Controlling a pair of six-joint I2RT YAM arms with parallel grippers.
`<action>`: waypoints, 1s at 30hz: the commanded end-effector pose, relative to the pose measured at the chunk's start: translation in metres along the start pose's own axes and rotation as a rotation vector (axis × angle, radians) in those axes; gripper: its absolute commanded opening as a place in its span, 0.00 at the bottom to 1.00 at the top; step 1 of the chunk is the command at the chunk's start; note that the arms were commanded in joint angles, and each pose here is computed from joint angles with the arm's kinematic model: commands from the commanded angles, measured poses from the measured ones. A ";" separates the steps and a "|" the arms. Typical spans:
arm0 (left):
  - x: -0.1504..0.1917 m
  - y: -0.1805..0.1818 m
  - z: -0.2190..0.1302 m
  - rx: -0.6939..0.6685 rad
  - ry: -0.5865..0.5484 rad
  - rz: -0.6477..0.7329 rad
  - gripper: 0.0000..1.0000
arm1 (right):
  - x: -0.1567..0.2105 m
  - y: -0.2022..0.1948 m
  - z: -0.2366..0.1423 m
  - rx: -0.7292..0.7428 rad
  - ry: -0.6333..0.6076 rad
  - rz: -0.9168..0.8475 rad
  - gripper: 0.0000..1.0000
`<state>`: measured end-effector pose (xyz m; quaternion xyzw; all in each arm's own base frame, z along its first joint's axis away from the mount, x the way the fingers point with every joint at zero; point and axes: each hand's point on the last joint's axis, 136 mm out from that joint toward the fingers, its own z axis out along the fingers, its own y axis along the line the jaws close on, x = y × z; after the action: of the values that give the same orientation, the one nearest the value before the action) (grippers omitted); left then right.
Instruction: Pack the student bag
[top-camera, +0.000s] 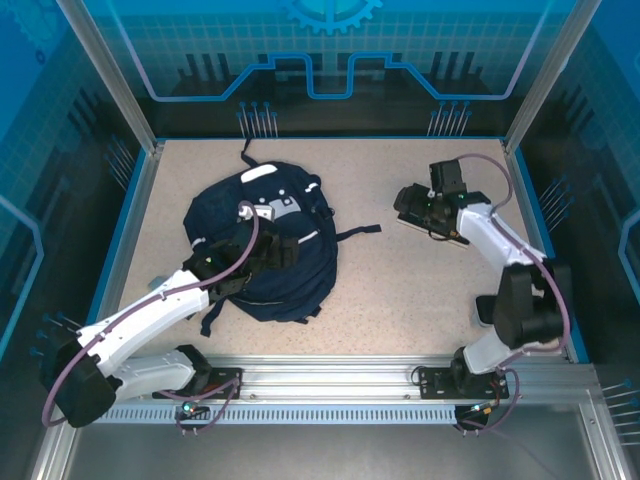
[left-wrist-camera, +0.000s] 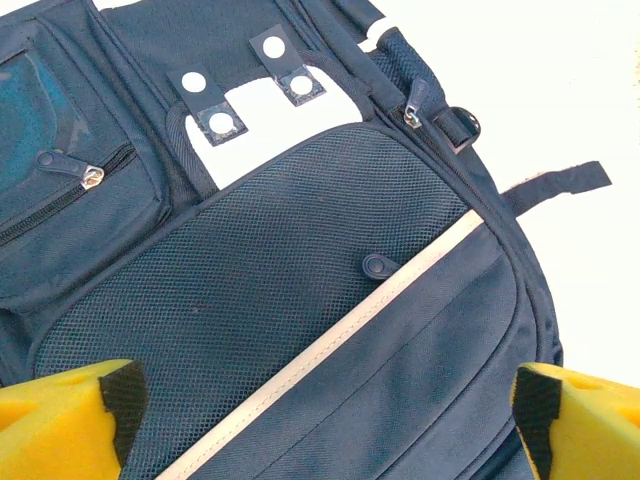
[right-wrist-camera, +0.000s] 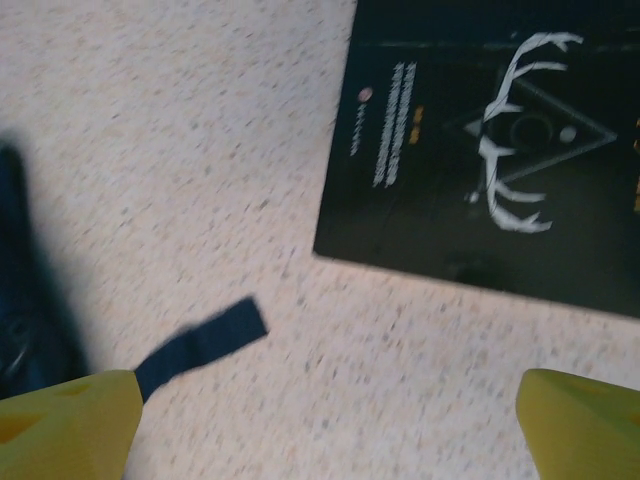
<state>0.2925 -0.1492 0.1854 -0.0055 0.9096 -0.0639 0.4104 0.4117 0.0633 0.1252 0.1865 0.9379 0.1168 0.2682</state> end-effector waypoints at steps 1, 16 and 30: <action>-0.005 -0.001 0.000 0.013 -0.022 -0.080 0.99 | -0.003 -0.002 0.023 0.033 0.096 -0.054 0.99; 0.011 -0.004 0.003 0.044 0.030 -0.120 0.99 | -0.015 0.023 0.111 -0.004 0.272 0.012 0.90; 0.009 -0.019 0.016 0.080 0.052 -0.082 0.99 | 0.085 0.023 0.078 -0.080 0.448 -0.016 0.86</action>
<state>0.2931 -0.1659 0.1696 -0.0312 0.9170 -0.1099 0.3821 0.4420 0.1053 0.0433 0.1494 0.9652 0.1677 0.1338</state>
